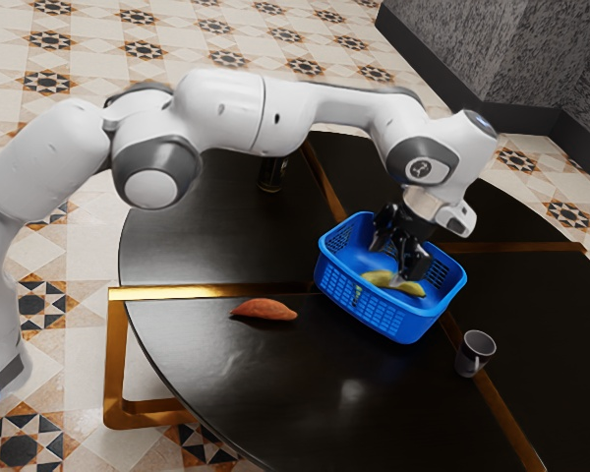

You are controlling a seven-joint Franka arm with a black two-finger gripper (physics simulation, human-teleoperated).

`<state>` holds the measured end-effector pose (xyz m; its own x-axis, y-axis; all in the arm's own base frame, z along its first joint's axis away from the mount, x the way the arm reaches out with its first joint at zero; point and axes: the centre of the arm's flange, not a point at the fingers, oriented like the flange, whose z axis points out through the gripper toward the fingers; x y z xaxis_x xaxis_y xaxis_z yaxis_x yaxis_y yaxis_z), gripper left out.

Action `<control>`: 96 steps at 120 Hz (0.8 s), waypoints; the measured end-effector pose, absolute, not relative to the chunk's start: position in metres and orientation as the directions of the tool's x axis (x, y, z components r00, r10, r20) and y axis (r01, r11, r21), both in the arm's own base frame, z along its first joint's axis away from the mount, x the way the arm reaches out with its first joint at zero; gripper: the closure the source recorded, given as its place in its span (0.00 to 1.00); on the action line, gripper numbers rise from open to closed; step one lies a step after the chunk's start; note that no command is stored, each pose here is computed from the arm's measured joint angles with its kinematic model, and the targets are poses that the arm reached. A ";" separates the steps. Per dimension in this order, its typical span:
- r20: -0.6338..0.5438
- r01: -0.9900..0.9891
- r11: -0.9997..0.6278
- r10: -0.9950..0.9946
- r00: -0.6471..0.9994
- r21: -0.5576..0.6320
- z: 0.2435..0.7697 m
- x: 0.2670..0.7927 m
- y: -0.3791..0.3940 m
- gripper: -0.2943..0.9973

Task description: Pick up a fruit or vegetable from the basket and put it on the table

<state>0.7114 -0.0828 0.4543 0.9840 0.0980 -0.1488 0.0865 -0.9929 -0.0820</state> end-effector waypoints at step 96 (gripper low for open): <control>-0.181 0.036 -0.995 0.052 0.982 -0.091 0.418 0.719 -0.081 0.23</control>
<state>0.7187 -0.0808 0.4176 0.9822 0.0524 -0.1806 0.0364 -0.9952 -0.0906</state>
